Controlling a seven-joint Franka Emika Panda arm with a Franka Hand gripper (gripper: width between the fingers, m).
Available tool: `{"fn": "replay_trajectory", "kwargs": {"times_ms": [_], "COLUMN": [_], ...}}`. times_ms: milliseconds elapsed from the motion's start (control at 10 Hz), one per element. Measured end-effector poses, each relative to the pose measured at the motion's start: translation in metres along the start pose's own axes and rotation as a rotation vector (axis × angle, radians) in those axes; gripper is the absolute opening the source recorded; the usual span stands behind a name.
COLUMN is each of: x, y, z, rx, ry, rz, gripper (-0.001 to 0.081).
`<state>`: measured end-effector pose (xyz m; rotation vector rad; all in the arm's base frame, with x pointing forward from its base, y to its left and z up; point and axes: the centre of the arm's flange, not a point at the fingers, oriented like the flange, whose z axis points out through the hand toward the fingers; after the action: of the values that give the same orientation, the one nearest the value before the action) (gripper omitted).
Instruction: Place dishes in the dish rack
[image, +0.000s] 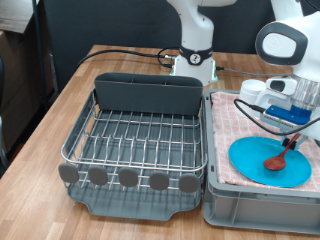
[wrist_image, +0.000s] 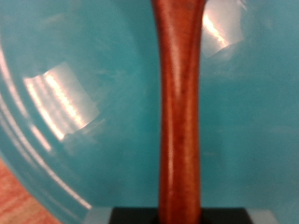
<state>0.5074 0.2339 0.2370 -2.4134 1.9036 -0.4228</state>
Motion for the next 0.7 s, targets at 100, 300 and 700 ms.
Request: {"fn": "replay_trajectory", "kwargs": {"times_ms": [100, 300, 700], "x": [-0.001, 0.0, 0.012], "y": [-0.003, -0.008, -0.018], "z": [-0.009, -0.029, -0.084], "rx": [0.0, -0.005, -0.045], "ry": [-0.001, 0.001, 0.028], "rz": [-0.004, -0.003, -0.011], "gripper": [0.0087, 0.0087, 0.0087]}}
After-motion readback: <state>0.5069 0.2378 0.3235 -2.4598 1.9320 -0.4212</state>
